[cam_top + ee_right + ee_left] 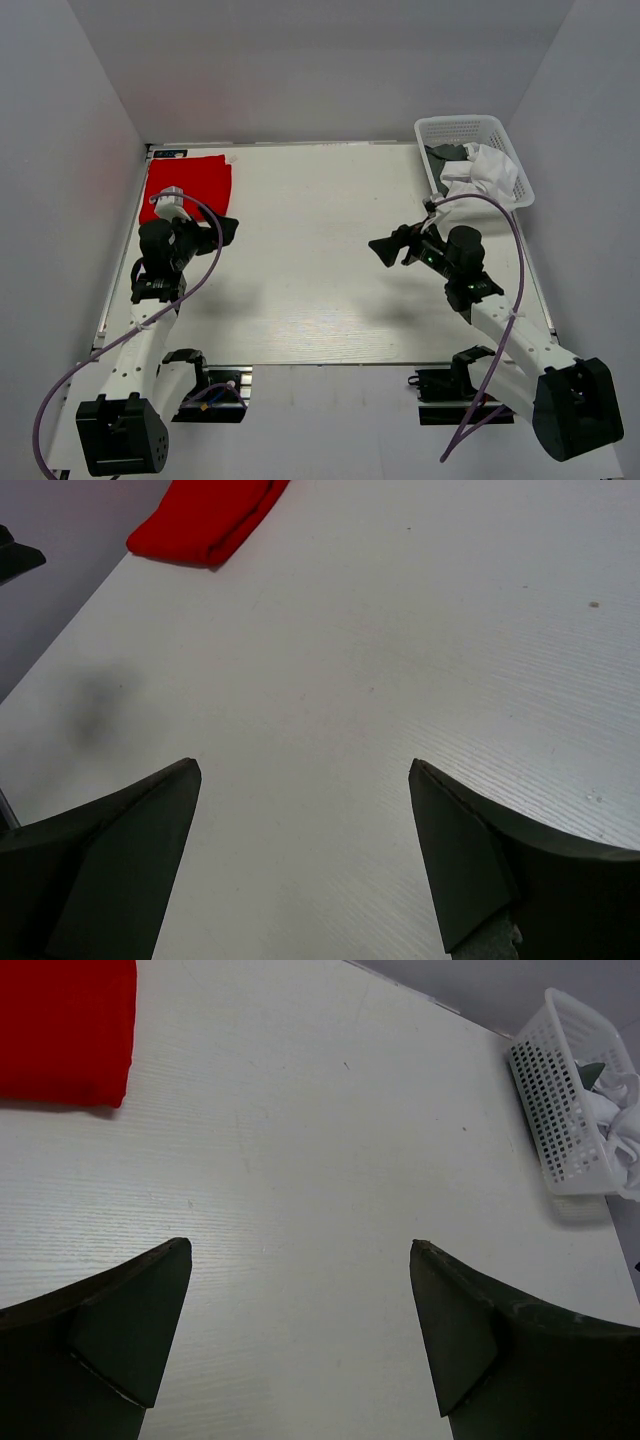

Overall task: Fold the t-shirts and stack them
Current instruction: Grab crumpled tshirt from bin with the right arm

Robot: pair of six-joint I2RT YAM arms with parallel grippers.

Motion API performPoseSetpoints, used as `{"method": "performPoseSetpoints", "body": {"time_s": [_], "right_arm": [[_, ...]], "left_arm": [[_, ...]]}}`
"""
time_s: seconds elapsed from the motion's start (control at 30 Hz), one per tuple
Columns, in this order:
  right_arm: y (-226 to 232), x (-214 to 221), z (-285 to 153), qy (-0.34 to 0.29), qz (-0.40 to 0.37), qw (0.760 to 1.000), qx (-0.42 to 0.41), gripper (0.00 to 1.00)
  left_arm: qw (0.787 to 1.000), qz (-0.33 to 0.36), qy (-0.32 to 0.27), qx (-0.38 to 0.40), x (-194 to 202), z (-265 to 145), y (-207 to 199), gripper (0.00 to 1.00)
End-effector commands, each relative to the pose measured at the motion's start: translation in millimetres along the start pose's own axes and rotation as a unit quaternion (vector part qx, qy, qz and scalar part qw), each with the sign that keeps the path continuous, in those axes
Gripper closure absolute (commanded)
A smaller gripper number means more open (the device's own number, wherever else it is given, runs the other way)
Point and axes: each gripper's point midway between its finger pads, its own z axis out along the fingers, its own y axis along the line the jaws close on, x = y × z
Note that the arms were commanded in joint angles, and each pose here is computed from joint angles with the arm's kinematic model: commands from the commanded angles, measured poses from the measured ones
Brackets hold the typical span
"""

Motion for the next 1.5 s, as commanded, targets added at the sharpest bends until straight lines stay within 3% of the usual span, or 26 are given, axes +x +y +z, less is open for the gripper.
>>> {"method": "performPoseSetpoints", "body": {"time_s": [0.0,0.1,0.23,0.27,0.33,0.37,0.43,0.5,0.57,0.7,0.73,0.77,0.97,1.13,1.2,1.23,1.27,1.33,1.37,1.4,1.47], "right_arm": [[6.2,-10.0,1.9,-0.024,-0.013,0.999,-0.018,0.1],[-2.1,-6.5,7.1,-0.016,-0.006,1.0,-0.001,0.1],[-54.0,-18.6,14.2,-0.021,0.066,0.986,0.152,0.1],[-94.7,-21.2,0.1,-0.034,0.076,0.958,0.273,0.1],[-121.5,-45.7,-2.0,-0.033,0.089,0.929,0.358,0.1],[-150.8,-43.4,-28.6,-0.019,0.077,0.888,0.453,0.1],[-174.5,-71.1,-35.3,-0.024,0.07,0.855,0.514,0.1],[-209.0,-89.5,-46.2,-0.027,0.068,0.828,0.556,0.1],[-222.8,-93.1,-38.9,-0.007,0.067,0.822,0.565,0.1],[-280.6,-106.2,-61.8,0.011,0.077,0.78,0.622,0.1],[-291.8,-92.6,-60.9,0.039,0.077,0.772,0.63,0.1],[-308.7,-108.7,-64.9,0.03,0.077,0.765,0.639,0.1],[-384.0,-92.7,-34.4,0.072,0.044,0.77,0.633,0.1],[-415.7,-104.3,2.7,0.065,0.02,0.801,0.595,0.1],[-419.9,-106.9,15.6,0.057,0.026,0.819,0.57,0.2],[-415.4,-115.3,15.9,0.047,0.026,0.825,0.563,0.45],[-412.4,-118.4,18.9,0.035,0.033,0.833,0.552,0.64],[-394.5,-141.5,11.0,0.002,0.023,0.839,0.543,0.95],[-388.4,-146.8,10.5,0.003,0.015,0.847,0.532,1.0],[-371.7,-180.9,2.5,-0.036,-0.001,0.849,0.527,1.0],[-359.1,-201.2,-4.5,-0.044,-0.023,0.851,0.523,1.0]], "left_arm": [[1.0,0.007,-0.005,0.013,-3.7,-2.6,-6.8,0.0],[1.0,0.005,0.0,0.011,-1.4,-3.0,-5.8,0.0],[1.0,0.005,0.0,0.011,-3.3,-3.5,-7.0,0.0],[1.0,0.005,0.0,0.011,-3.3,-3.5,-6.9,0.0],[1.0,0.008,0.002,0.005,-2.1,-1.9,-3.6,0.0],[1.0,0.008,0.002,0.005,-2.1,-1.9,-3.6,0.0],[1.0,0.007,0.003,-0.002,-3.0,-0.7,-1.6,0.0],[1.0,0.004,0.009,-0.01,0.3,0.5,2.1,0.0],[1.0,0.003,0.011,-0.017,1.7,0.3,5.1,0.0],[1.0,0.005,0.001,-0.019,-5.0,0.6,4.0,0.0],[1.0,0.005,0.001,-0.019,-5.1,0.6,4.0,0.0],[1.0,0.004,0.005,-0.021,-2.8,2.3,5.7,0.0],[1.0,0.002,0.009,-0.028,-0.4,8.5,10.9,0.0],[0.999,0.005,0.016,-0.031,-1.9,11.2,11.6,0.0],[0.999,0.004,0.014,-0.047,-3.5,10.3,16.5,0.0],[0.999,0.004,0.012,-0.052,-4.3,10.3,18.2,0.0],[0.998,0.006,0.005,-0.056,-7.3,8.9,18.9,0.0],[0.998,0.007,0.001,-0.054,-9.4,7.5,17.4,0.0],[0.999,0.007,0.001,-0.054,-9.4,7.5,17.3,0.0],[0.999,0.013,-0.004,-0.052,-12.1,5.5,15.7,0.0],[0.999,0.011,0.003,-0.05,-6.9,5.6,16.5,0.0]]}}
